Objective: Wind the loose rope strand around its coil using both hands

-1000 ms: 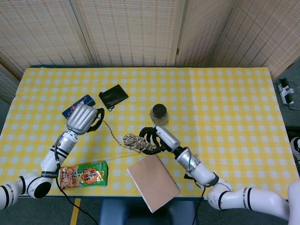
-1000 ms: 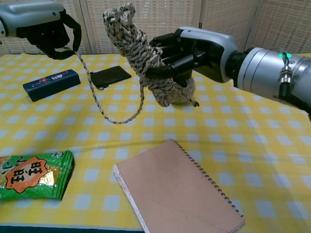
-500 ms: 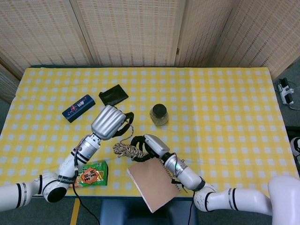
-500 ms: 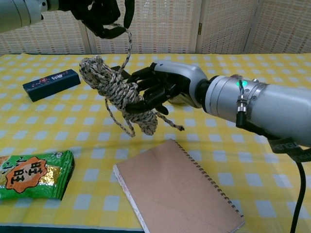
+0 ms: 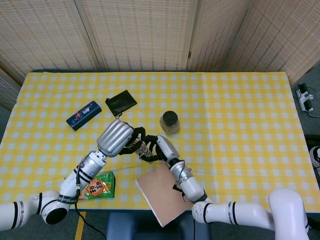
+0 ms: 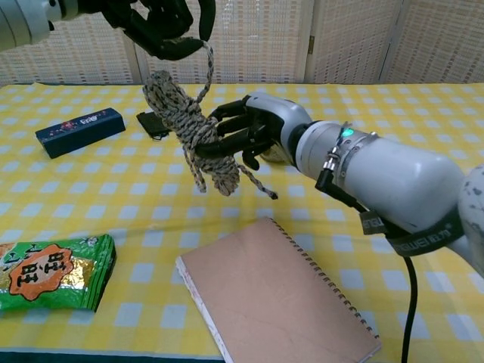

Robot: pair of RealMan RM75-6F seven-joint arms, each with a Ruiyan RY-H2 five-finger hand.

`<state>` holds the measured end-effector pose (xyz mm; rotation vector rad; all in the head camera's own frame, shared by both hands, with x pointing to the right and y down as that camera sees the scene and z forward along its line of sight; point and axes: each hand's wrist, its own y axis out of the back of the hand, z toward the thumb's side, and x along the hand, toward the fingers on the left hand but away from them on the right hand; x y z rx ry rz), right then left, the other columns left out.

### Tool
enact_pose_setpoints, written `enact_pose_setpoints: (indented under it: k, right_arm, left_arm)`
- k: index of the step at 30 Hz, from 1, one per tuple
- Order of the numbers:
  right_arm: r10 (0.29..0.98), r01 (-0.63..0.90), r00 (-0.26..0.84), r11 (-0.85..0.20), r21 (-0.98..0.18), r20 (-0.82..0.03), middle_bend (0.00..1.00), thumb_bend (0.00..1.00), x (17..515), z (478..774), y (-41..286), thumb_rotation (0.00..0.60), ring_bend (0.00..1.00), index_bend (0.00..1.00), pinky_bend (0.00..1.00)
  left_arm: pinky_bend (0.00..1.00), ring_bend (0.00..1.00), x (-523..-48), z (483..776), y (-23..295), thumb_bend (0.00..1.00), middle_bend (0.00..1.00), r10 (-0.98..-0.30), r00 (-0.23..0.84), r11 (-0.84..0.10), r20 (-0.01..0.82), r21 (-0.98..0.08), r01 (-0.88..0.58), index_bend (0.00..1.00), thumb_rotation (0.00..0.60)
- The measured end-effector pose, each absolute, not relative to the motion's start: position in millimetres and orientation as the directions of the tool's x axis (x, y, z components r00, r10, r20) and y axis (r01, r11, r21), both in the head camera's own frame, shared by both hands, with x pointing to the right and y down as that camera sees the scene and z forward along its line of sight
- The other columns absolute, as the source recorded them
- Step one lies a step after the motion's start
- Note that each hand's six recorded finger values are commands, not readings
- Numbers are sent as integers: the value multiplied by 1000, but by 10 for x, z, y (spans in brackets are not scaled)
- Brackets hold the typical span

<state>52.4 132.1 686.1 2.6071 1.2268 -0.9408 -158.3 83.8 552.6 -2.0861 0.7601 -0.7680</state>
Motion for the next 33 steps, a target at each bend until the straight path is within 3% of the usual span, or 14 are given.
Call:
enact_pose_setpoints:
  k: [7,16,33]
  right_arm:
    - [768,865,360,-487,-119,-529,808,674,679,6883,1139,600,868,946,813]
    - [824,930,315,-368,-21,-472,809,674,883,6805,948,600,872,946,816]
    - [850,935,344,-349,64,-399,809,673,1134,6584,786,600,870,946,816]
  left_arm:
    - [781,832,-1807,5457,1051,586,912,-707,661,-558,251,-772,-304,700,600]
    - [781,830,-2314,5690,1254,586,912,-707,613,-610,353,-743,-275,701,600]
    - [781,830,-2961,6304,1215,586,912,-698,463,-699,546,-659,-276,702,600]
